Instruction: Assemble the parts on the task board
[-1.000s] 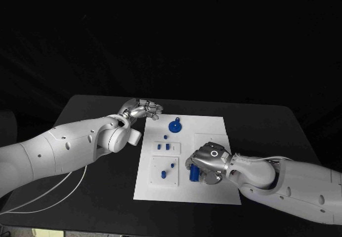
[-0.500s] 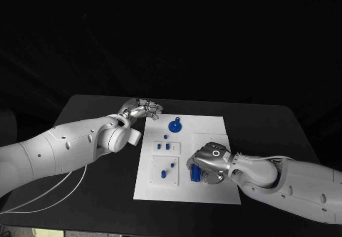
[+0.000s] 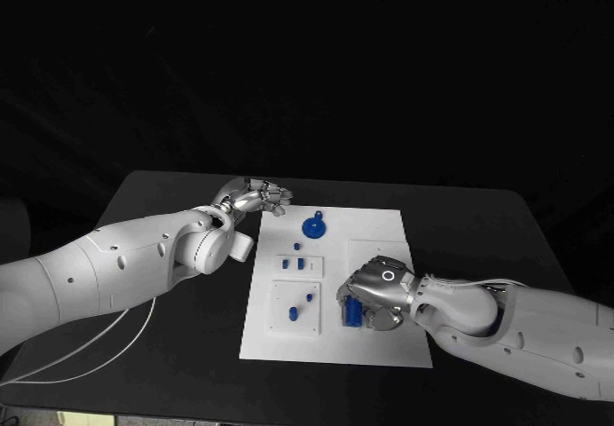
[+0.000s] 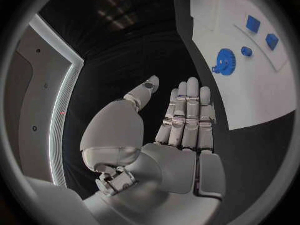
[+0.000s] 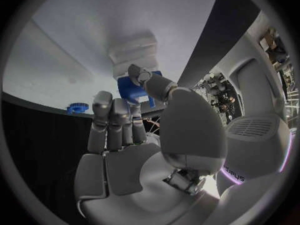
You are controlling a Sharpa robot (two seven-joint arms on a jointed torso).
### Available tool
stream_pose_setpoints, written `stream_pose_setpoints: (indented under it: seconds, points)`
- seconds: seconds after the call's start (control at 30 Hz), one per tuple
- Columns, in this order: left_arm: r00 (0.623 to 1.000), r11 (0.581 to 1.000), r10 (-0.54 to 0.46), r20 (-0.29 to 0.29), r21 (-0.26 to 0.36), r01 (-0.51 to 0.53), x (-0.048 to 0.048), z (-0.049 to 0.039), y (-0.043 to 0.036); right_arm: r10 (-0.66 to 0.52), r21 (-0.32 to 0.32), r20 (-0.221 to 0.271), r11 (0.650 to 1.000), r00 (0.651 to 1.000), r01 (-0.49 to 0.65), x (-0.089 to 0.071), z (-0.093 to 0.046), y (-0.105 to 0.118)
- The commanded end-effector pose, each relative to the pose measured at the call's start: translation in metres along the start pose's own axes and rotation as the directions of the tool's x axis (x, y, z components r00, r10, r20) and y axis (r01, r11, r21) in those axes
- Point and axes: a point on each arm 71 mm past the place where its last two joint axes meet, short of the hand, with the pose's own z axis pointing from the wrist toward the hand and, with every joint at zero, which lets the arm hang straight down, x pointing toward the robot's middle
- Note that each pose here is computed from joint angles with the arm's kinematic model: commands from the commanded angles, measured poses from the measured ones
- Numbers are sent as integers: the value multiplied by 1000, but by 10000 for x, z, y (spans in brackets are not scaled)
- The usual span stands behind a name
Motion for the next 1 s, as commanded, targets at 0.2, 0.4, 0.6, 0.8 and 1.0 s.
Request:
stream_pose_setpoints:
  seconds: [0.2, 0.4, 0.6, 0.8, 1.0]
  points:
    - [1000, 1000, -10, -15, 6, 10, 29, 7, -13, 10, -21, -5, 1000, 1000, -10, 6, 24, 43]
    - [1000, 1000, -10, -16, 6, 10, 31, 9, -13, 21, -8, -15, 1000, 1000, -21, 13, 24, 33]
    - [1000, 1000, -10, -15, 4, 10, 27, 8, -11, 19, 11, -41, 1000, 999, -18, 42, 17, -6]
    - [1000, 1000, -10, -16, 3, 10, 29, 9, -11, 19, 20, -47, 1000, 999, -18, 49, 15, -18]
    - [1000, 1000, -9, -15, 2, 10, 27, 9, -10, 20, 22, -47, 1000, 999, -19, 50, 12, -21]
